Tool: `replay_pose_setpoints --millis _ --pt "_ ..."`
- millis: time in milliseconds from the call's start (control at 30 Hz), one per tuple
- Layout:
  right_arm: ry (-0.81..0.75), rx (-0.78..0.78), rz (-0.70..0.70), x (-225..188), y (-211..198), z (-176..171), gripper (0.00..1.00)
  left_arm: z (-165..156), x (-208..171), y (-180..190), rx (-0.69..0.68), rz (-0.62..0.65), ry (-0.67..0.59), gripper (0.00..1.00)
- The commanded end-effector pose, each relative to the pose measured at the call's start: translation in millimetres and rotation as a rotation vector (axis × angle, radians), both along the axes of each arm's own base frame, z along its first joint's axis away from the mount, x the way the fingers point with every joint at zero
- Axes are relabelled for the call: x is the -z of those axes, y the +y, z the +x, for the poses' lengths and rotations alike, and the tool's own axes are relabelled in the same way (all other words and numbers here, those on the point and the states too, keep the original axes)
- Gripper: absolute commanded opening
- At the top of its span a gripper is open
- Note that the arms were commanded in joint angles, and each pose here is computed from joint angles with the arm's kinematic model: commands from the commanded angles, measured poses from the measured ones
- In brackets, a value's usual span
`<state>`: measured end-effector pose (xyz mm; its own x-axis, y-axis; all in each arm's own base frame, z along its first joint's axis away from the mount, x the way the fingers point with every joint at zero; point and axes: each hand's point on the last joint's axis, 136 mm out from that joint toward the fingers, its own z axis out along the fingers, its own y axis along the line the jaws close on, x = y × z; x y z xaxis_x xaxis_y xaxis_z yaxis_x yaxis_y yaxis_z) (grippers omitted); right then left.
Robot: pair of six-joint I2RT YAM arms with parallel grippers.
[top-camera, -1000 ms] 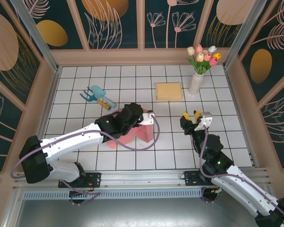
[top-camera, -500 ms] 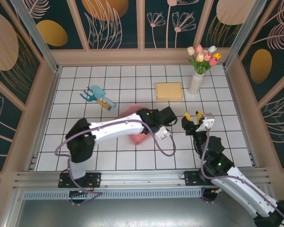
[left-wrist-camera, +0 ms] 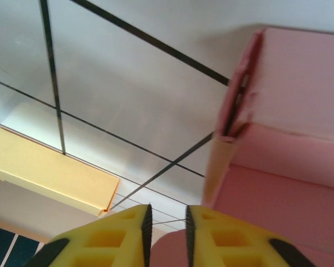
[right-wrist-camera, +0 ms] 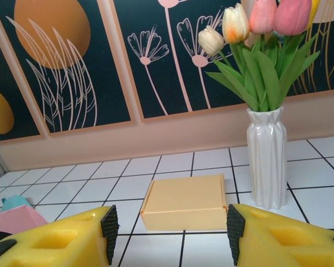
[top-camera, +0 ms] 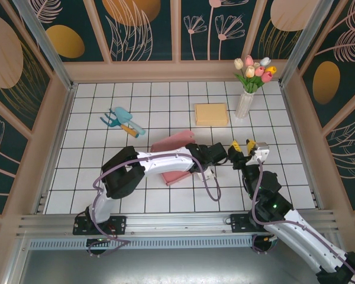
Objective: Fold the paper box
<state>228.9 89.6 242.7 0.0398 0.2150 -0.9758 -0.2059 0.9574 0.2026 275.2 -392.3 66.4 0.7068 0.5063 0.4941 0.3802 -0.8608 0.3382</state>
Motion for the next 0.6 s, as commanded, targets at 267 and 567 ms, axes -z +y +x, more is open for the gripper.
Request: replay_pose_setpoints --millis 267,567 --pt "-0.001 0.027 0.02 2 -6 1 0.59 5 -115 -45 -0.121 -0.629 -0.068 0.31" --pt "0.039 0.059 0.026 11 -9 6 0.61 -21 -215 8 -0.621 -1.617 0.182 0.35"
